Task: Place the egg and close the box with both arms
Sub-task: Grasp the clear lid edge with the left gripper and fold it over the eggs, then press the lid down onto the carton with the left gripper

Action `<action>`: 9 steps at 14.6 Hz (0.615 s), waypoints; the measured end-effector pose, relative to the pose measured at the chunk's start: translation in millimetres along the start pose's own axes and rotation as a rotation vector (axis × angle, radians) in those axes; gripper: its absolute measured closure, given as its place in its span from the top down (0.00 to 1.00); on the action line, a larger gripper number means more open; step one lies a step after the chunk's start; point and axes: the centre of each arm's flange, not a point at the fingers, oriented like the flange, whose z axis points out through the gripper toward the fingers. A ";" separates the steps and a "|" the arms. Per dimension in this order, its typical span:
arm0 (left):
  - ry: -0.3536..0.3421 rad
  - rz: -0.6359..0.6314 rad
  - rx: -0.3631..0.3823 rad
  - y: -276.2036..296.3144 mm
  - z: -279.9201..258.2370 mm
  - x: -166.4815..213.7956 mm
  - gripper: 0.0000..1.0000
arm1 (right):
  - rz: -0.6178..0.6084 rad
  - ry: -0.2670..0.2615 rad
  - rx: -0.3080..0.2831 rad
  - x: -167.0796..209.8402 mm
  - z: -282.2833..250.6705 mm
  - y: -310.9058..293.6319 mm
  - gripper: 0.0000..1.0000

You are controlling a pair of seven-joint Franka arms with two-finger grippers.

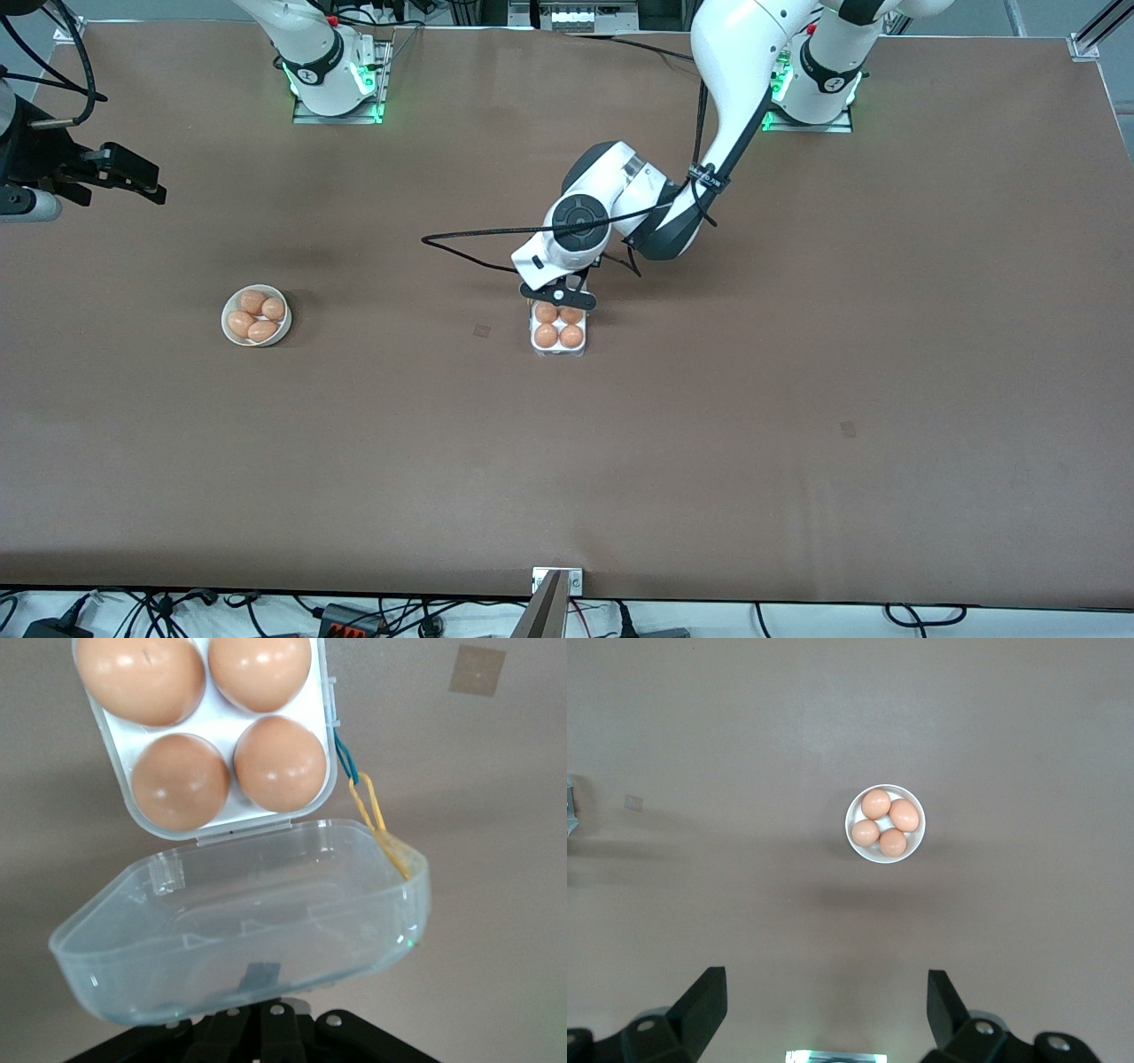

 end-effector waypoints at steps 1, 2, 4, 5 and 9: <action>0.005 0.001 -0.004 1.0 -1.1 1.9 0.01 | 0.000 0.000 0.000 0.0 0.0 0.0 1.00; 0.014 0.002 -0.010 3.1 -4.4 4.6 0.01 | 0.000 0.000 0.000 0.0 0.0 0.0 1.00; 0.037 0.004 -0.028 7.0 -14.2 12.8 0.01 | 0.000 0.000 0.000 0.0 0.0 0.0 1.00; 0.047 0.003 -0.036 7.2 -17.9 17.3 0.01 | 0.000 0.000 0.000 0.0 0.0 -0.1 1.00; 0.067 -0.007 -0.053 3.8 -27.2 29.2 0.01 | 0.000 0.000 0.000 0.0 0.0 0.0 1.00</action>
